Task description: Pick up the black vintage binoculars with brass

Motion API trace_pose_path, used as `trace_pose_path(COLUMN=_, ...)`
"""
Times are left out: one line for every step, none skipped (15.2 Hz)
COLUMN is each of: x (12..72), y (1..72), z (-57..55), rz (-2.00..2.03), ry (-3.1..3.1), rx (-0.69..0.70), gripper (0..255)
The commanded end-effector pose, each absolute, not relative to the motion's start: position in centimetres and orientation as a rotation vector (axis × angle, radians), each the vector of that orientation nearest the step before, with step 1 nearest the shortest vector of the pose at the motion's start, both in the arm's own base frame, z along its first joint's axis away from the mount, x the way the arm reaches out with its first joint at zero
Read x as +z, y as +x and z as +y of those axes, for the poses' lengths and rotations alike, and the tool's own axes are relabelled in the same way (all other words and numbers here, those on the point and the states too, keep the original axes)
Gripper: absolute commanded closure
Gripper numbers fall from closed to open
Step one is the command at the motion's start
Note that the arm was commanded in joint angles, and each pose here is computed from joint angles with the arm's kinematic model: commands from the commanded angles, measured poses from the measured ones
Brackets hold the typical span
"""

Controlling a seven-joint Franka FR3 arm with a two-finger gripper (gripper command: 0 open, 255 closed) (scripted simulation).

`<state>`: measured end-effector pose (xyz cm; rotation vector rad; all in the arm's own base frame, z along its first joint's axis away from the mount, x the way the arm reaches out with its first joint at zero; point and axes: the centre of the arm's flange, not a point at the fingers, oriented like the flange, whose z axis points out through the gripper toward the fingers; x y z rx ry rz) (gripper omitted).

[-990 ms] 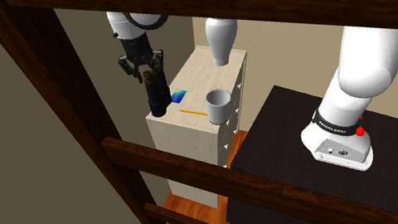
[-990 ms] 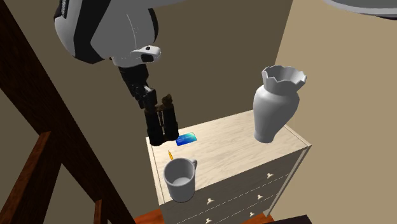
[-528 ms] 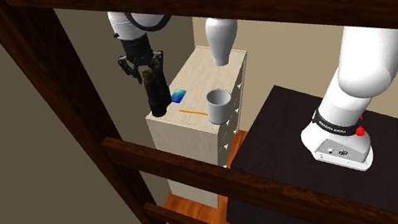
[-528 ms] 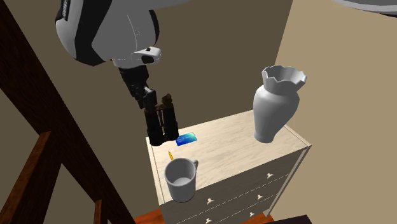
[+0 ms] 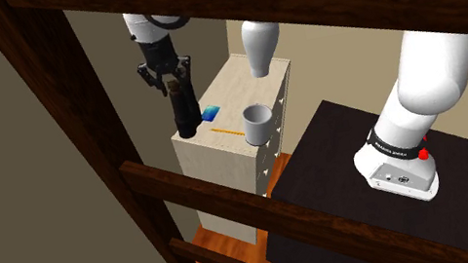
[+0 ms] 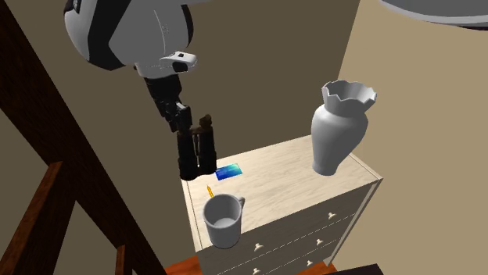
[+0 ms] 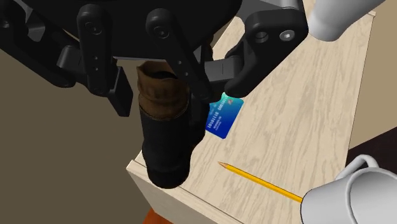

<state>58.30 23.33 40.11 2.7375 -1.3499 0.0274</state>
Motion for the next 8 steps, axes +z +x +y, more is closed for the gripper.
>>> trace_pose_path(x=42.1, y=58.4, z=23.4, rz=-1.356, ry=2.751, rx=0.053, gripper=255)
trace_pose_path(x=42.7, y=58.4, z=23.4, rz=-1.356, ry=2.751, rx=0.053, gripper=255)
trace_pose_path(x=43.2, y=58.4, z=23.4, rz=-1.356, ry=2.751, rx=0.053, gripper=255)
trace_pose_path(x=43.7, y=58.4, z=23.4, rz=-1.356, ry=2.751, rx=0.053, gripper=255)
trace_pose_path(x=44.2, y=58.4, z=23.4, rz=-1.356, ry=2.751, rx=0.053, gripper=255)
trace_pose_path(x=44.8, y=58.4, z=23.4, rz=-1.356, ry=2.751, rx=0.053, gripper=255)
trace_pose_path(x=45.3, y=58.4, z=23.4, rz=-1.356, ry=2.751, rx=0.053, gripper=255)
trace_pose_path(x=45.8, y=58.4, z=23.4, rz=-1.356, ry=2.751, rx=0.053, gripper=255)
